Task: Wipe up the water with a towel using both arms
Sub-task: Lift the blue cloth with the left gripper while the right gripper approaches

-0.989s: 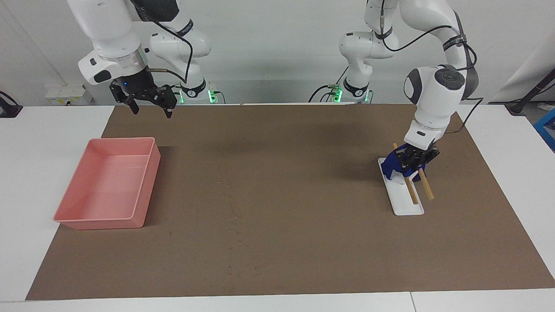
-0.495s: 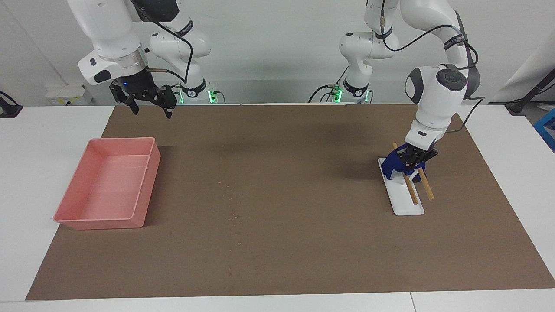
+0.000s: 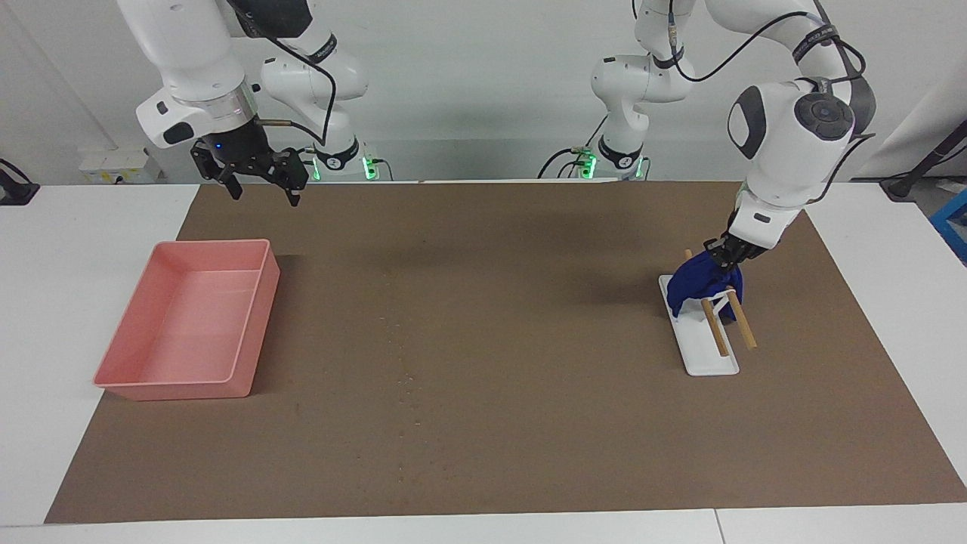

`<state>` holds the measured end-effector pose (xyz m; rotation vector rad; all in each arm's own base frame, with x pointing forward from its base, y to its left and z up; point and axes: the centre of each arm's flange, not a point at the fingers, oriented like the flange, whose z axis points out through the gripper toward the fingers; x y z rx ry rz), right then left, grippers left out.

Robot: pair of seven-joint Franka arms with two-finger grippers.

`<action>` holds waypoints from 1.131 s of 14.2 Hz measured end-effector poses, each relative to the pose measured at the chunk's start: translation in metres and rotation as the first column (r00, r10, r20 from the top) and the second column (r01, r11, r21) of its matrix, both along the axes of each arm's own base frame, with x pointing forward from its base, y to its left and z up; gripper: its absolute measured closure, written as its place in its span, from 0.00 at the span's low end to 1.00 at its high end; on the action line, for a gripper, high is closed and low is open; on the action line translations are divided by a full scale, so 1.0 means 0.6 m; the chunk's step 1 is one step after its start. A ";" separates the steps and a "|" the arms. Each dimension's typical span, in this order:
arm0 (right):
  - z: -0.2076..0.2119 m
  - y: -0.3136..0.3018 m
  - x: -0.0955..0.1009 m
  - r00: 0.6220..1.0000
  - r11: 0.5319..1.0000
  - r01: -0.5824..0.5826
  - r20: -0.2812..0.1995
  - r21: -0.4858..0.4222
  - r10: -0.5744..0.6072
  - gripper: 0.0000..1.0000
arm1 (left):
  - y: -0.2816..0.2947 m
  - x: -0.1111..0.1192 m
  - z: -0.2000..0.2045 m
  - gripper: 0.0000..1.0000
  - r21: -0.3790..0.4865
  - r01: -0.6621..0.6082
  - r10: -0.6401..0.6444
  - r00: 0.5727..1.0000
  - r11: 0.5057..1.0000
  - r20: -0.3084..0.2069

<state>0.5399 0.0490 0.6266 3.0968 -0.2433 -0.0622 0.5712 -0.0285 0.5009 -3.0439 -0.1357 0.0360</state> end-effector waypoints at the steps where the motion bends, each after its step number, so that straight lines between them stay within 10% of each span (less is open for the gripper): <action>1: 0.000 0.000 0.000 1.000 1.000 0.000 0.001 0.000 0.000 0.00 | 0.001 -0.001 0.021 0.95 0.002 -0.007 0.007 1.000 1.000 -0.013; 12: 0.008 0.061 0.009 0.991 0.993 0.104 0.080 0.047 -0.107 0.00 | -0.088 -0.037 0.167 0.95 -0.038 -0.343 0.339 0.937 0.939 -0.089; 16: 0.015 0.157 -0.001 0.963 0.947 0.247 0.056 0.205 -0.264 0.00 | -0.134 -0.049 0.187 0.95 -0.073 -0.477 0.467 0.876 0.876 -0.123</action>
